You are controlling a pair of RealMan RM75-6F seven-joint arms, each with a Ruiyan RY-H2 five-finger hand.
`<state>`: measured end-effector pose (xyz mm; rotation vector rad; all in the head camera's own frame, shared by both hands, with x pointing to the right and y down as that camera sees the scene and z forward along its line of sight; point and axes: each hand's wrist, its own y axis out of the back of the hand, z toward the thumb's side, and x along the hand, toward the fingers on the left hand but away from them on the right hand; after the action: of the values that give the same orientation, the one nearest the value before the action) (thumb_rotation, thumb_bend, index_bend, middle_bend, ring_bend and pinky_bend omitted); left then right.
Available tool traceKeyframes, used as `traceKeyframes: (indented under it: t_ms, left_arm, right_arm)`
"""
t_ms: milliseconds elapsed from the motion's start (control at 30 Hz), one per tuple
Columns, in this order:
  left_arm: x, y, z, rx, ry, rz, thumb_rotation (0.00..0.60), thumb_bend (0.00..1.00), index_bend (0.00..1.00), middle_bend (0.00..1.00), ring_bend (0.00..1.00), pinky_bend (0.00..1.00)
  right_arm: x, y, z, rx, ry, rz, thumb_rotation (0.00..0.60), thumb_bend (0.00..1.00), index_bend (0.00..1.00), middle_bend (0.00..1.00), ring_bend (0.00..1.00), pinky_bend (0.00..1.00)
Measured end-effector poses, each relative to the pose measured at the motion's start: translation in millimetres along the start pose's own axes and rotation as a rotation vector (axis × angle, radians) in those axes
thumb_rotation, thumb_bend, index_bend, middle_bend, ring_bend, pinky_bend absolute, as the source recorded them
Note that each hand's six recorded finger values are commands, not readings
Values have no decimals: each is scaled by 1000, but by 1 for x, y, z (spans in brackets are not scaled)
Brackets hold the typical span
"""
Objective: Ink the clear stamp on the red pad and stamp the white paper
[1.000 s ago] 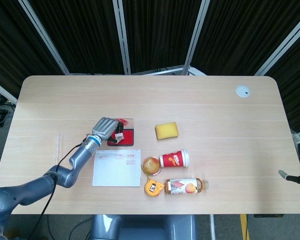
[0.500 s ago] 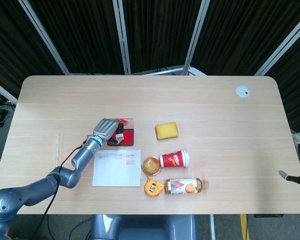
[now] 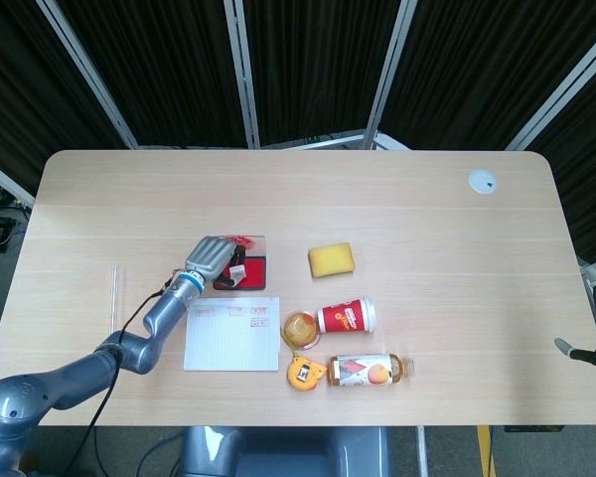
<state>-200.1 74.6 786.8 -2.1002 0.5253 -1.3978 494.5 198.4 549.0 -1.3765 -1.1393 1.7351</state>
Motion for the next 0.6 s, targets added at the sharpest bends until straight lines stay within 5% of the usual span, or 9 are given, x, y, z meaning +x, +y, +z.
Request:
traceKeyframes:
  t_ms: [600]
  left_arm:
    - [-1, 2, 2, -10, -6, 11, 600, 424, 601, 579, 849, 830]
  right_arm:
    - [0, 0, 0, -2, 0, 2, 600, 0, 0, 0, 0, 0]
